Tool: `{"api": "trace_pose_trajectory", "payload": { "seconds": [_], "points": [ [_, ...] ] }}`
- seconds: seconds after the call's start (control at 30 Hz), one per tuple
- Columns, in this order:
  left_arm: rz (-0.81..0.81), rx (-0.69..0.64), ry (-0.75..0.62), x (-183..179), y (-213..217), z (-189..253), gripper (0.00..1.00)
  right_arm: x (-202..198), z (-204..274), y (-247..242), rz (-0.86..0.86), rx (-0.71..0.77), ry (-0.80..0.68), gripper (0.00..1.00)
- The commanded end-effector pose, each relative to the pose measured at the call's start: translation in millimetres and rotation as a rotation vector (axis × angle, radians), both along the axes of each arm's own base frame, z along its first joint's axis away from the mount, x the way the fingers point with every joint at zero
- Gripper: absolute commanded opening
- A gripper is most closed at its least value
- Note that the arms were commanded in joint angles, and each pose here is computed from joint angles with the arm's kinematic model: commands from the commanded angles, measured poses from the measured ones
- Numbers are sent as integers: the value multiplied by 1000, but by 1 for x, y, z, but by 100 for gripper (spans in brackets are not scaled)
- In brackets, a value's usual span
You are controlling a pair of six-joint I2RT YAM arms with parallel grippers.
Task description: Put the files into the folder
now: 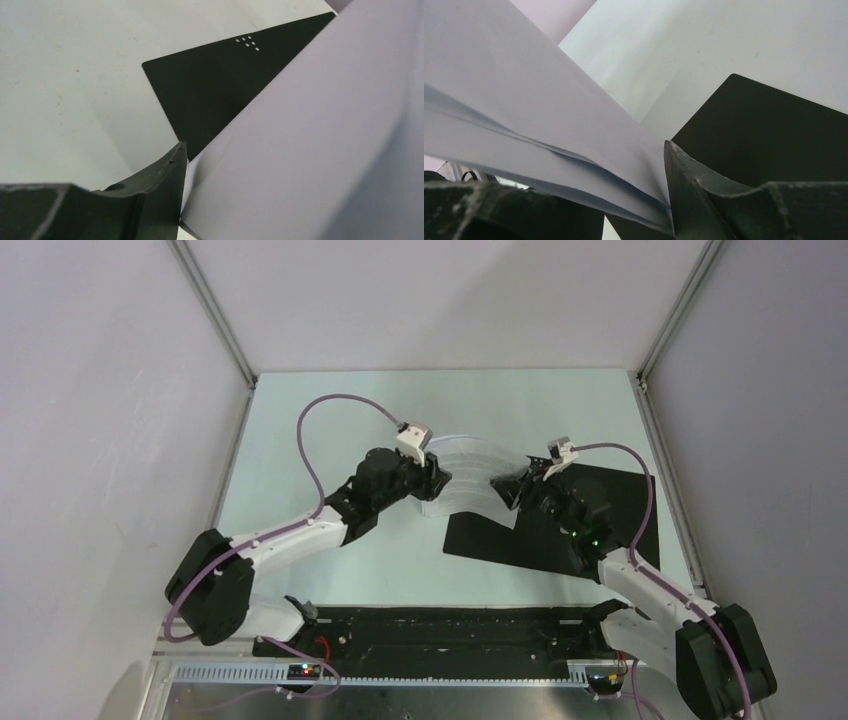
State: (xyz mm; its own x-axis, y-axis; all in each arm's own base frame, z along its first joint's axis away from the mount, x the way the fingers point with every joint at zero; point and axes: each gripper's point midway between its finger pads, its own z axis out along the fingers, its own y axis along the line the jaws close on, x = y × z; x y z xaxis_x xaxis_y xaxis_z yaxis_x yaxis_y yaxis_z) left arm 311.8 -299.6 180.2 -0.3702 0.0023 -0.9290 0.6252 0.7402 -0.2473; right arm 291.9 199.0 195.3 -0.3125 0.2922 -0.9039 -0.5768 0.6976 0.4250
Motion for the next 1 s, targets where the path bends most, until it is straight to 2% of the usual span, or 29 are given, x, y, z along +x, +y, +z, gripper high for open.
{"api": "trace_pose_trajectory", "payload": {
  "seconds": [0.0,0.2,0.37,0.47,0.6,0.77,0.97],
  "points": [
    [17,-99,-88,-4,-6,38,47,-3,20,0,-3,46,-78,49],
    [8,-138,-71,-8,-14,38,47,-2,13,1,4,42,-70,49],
    [3,-135,-59,-7,-18,31,42,2,6,1,-5,51,-61,49],
    [1,-110,-52,-9,-18,21,40,2,5,1,-8,61,-59,43],
    [26,-91,-35,-13,-15,8,43,2,9,-1,-22,62,-75,33],
    [78,-78,-46,-12,-5,5,47,0,13,-4,-37,53,-88,26],
    [120,-72,-71,-8,4,6,51,-2,7,-3,-35,36,-77,26]
  ]
}}
